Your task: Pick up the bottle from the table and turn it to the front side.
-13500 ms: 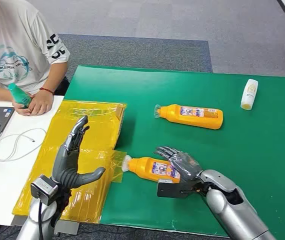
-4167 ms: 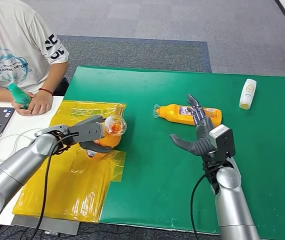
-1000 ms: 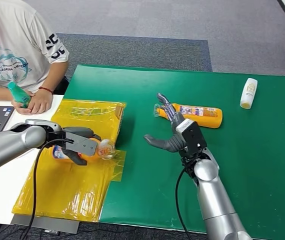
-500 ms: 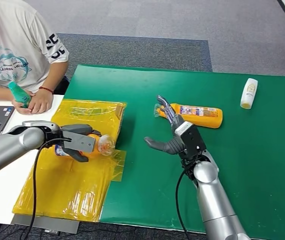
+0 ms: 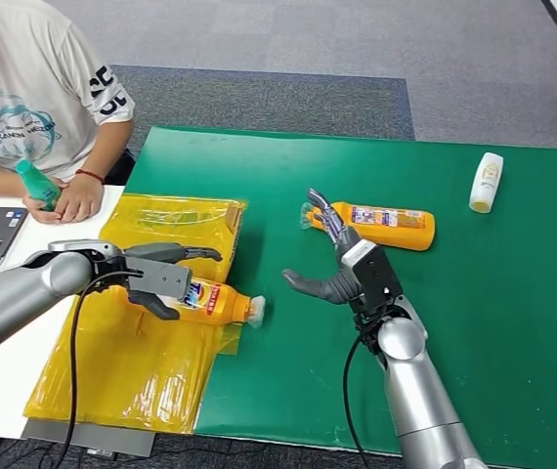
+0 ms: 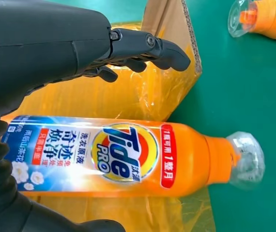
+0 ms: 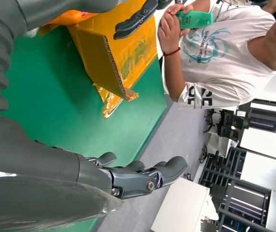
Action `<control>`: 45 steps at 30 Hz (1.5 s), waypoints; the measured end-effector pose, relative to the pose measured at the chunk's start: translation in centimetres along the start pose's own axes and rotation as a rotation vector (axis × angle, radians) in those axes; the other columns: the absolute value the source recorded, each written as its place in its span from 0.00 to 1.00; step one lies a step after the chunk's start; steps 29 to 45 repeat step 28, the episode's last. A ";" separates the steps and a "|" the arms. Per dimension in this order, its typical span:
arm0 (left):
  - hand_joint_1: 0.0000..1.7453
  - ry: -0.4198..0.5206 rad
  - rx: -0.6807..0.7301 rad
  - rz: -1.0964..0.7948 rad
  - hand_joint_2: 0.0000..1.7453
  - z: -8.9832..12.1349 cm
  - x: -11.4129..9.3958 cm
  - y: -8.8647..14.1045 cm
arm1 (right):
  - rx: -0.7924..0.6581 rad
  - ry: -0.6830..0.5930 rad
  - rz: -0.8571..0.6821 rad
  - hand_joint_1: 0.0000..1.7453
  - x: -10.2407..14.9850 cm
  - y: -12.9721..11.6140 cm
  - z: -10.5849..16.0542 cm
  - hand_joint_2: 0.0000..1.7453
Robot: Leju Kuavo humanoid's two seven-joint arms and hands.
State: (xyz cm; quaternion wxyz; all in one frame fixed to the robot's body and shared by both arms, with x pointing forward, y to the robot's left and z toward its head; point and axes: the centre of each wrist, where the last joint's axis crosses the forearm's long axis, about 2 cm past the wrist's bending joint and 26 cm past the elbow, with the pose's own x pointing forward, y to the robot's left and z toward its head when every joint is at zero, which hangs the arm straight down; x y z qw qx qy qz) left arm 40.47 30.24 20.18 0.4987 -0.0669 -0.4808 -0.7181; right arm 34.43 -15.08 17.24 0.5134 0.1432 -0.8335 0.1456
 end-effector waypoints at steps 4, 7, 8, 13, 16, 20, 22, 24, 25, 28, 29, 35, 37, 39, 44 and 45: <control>0.00 -0.011 0.009 0.013 1.00 -0.2 -0.2 -0.5 | 0.000 0.001 0.000 0.00 0.0 0.0 0.1 1.00; 0.00 -0.034 0.031 0.030 1.00 -0.3 -0.4 -1.2 | -0.002 0.002 -0.001 0.00 -0.1 0.0 0.2 1.00; 0.00 -0.057 0.048 0.040 1.00 -0.4 -0.5 -1.7 | -0.004 0.002 -0.005 0.00 -0.2 0.0 0.3 1.00; 0.00 -0.299 0.210 0.150 1.00 -2.1 -0.2 -6.1 | -0.008 -0.019 -0.086 0.00 -0.4 0.1 1.2 1.00; 0.00 -0.502 0.346 0.275 1.00 -3.7 1.5 -9.7 | 0.008 -0.048 -0.216 0.00 -0.7 0.0 2.5 1.00; 0.00 -0.669 0.522 0.411 1.00 -4.3 3.8 -12.9 | 0.007 -0.055 -0.291 0.00 -1.2 -0.7 4.8 1.00; 0.00 -0.708 0.588 0.458 1.00 -4.1 4.4 -13.8 | 0.004 -0.052 -0.299 0.00 -1.2 -1.0 5.8 1.00; 0.00 -0.717 0.646 0.482 1.00 -3.7 4.7 -14.6 | 0.005 -0.049 -0.300 0.00 -1.2 -1.2 6.5 1.00; 0.00 -0.716 0.673 0.491 1.00 -3.6 4.8 -15.1 | 0.006 -0.046 -0.301 0.00 -1.2 -1.2 6.9 1.00; 0.00 -0.717 0.731 0.511 1.00 -3.2 5.0 -16.1 | 0.007 -0.039 -0.298 0.00 -1.2 -1.3 7.7 1.00; 0.00 -0.717 0.731 0.511 1.00 -3.2 5.0 -16.1 | 0.007 -0.039 -0.298 0.00 -1.2 -1.3 7.7 1.00; 0.00 -0.717 0.731 0.511 1.00 -3.2 5.0 -16.1 | 0.007 -0.039 -0.298 0.00 -1.2 -1.3 7.7 1.00; 0.00 -0.717 0.731 0.511 1.00 -3.2 5.0 -16.1 | 0.007 -0.039 -0.298 0.00 -1.2 -1.3 7.7 1.00; 0.00 -0.717 0.731 0.511 1.00 -3.2 5.0 -16.1 | 0.007 -0.039 -0.298 0.00 -1.2 -1.3 7.7 1.00; 0.00 -0.717 0.731 0.511 1.00 -3.2 5.0 -16.1 | 0.007 -0.039 -0.298 0.00 -1.2 -1.3 7.7 1.00; 0.00 -0.717 0.731 0.511 1.00 -3.2 5.0 -16.1 | 0.007 -0.039 -0.298 0.00 -1.2 -1.3 7.7 1.00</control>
